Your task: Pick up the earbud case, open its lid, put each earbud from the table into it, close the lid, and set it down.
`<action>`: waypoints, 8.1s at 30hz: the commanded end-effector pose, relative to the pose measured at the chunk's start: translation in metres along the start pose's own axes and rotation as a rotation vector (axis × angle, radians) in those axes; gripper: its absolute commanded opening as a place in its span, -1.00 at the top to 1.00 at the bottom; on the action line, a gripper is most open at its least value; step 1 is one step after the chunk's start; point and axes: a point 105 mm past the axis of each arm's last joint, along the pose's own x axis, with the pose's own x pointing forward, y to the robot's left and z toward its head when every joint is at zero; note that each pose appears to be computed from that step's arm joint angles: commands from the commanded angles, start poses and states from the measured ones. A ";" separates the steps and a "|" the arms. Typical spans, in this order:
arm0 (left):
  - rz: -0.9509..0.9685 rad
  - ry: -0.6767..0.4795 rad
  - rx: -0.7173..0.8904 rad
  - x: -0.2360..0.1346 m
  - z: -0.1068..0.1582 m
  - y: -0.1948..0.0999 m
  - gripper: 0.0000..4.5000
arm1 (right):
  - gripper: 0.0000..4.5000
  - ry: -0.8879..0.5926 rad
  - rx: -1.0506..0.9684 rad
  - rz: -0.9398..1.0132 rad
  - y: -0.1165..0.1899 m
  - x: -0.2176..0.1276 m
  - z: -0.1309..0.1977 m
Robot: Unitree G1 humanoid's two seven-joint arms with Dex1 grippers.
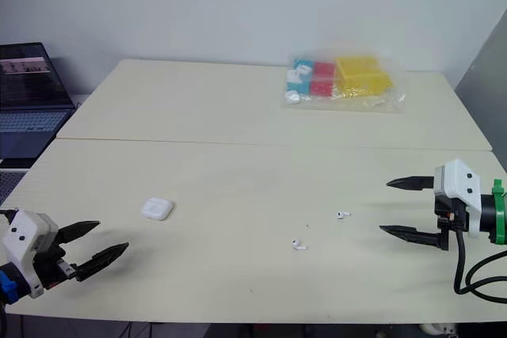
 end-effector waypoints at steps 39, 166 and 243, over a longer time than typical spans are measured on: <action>0.059 0.086 -0.183 0.097 -0.008 -0.002 -1.00 | -0.99 -0.125 -0.212 0.303 0.014 0.058 0.094; -0.825 -0.261 0.420 0.160 0.157 -0.199 -1.00 | 0.65 0.226 -0.309 0.217 0.008 0.131 0.080; -0.808 -0.536 0.159 0.148 0.131 -0.190 0.65 | -1.00 -0.030 -0.393 0.047 -0.017 0.116 0.099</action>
